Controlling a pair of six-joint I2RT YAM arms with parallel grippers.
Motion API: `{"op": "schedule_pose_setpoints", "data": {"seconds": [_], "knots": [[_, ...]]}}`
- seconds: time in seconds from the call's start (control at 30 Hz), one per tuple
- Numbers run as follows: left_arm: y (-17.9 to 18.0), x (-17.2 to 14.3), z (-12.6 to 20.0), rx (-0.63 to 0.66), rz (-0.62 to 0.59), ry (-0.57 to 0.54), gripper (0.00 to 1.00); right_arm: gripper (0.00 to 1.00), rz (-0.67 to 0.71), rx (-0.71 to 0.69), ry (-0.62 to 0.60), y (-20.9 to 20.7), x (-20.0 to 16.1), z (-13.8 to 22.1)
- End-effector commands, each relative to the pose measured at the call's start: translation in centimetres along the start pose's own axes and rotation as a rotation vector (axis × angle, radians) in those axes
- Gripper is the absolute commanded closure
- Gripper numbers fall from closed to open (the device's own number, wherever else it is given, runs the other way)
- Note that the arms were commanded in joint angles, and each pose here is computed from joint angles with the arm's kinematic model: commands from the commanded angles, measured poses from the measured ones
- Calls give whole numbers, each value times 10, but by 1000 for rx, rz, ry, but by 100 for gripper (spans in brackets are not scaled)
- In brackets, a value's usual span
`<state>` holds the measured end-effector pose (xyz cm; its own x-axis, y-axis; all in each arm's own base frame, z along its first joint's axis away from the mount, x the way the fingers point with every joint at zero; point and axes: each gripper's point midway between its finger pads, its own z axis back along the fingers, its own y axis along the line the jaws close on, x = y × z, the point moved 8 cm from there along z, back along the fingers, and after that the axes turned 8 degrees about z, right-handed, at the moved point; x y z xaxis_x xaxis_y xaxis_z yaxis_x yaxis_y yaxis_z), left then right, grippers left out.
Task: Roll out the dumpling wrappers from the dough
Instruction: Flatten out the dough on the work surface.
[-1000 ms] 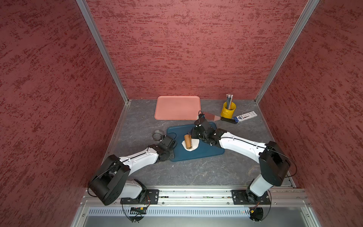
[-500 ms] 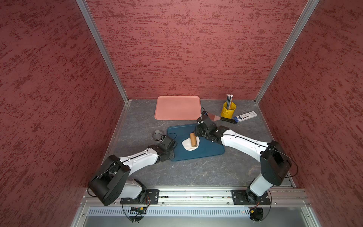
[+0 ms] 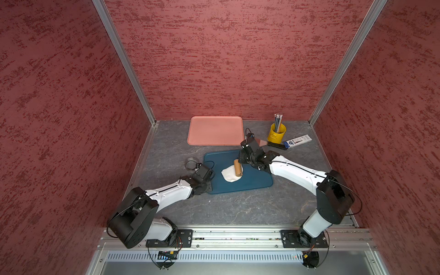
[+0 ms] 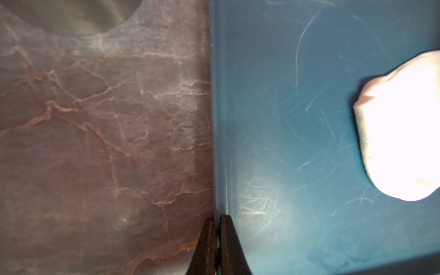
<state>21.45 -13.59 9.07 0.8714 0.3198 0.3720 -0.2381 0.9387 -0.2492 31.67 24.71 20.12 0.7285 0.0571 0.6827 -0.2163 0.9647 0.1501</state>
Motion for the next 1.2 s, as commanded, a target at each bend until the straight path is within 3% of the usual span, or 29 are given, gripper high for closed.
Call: {"op": "schedule_pose_setpoints", "data": {"seconds": [0.0, 0.07, 0.1, 0.3, 0.4, 0.47, 0.53, 0.6, 0.63, 0.8, 0.9, 0.97, 1.1, 1.17], "knots": [[0, 0, -4, 15, -32, -16, 100, 100, 129, 36, 192, 16, -52, -16], [2, 0, -5, 36, -23, -18, 100, 100, 41, 181, 222, 33, -58, -23], [4, 0, -5, 46, -13, -17, 100, 100, 24, 181, 224, 33, -59, -26], [10, -1, -3, 53, 0, -24, 100, 100, 40, -215, 207, -59, -42, -20], [9, -2, -4, 40, -12, -26, 100, 100, 120, -332, 156, -70, -28, -11], [8, -1, -5, 31, -12, -27, 100, 100, 134, -239, 143, -48, -27, -11], [6, 0, -5, 35, -6, -27, 100, 100, 145, -53, 135, -7, -37, -14], [6, 2, -5, 44, -3, -30, 100, 100, 83, 119, 175, 15, -50, -21], [7, 2, -5, 51, -1, -31, 100, 100, 51, 128, 191, 14, -54, -25], [12, 1, -7, 68, -2, -25, 100, 100, 57, -203, 209, -59, -50, -27], [11, 1, -7, 62, -13, -27, 100, 100, 166, -374, 207, -80, -46, -23], [8, 1, -7, 34, -26, -24, 100, 100, 201, -299, 207, -61, -47, -23], [6, 6, -6, 51, 2, -42, 100, 100, 170, 80, 257, 13, -69, -33], [9, 8, -4, 92, 27, -55, 100, 100, 130, 27, 303, 8, -76, -41]]}}
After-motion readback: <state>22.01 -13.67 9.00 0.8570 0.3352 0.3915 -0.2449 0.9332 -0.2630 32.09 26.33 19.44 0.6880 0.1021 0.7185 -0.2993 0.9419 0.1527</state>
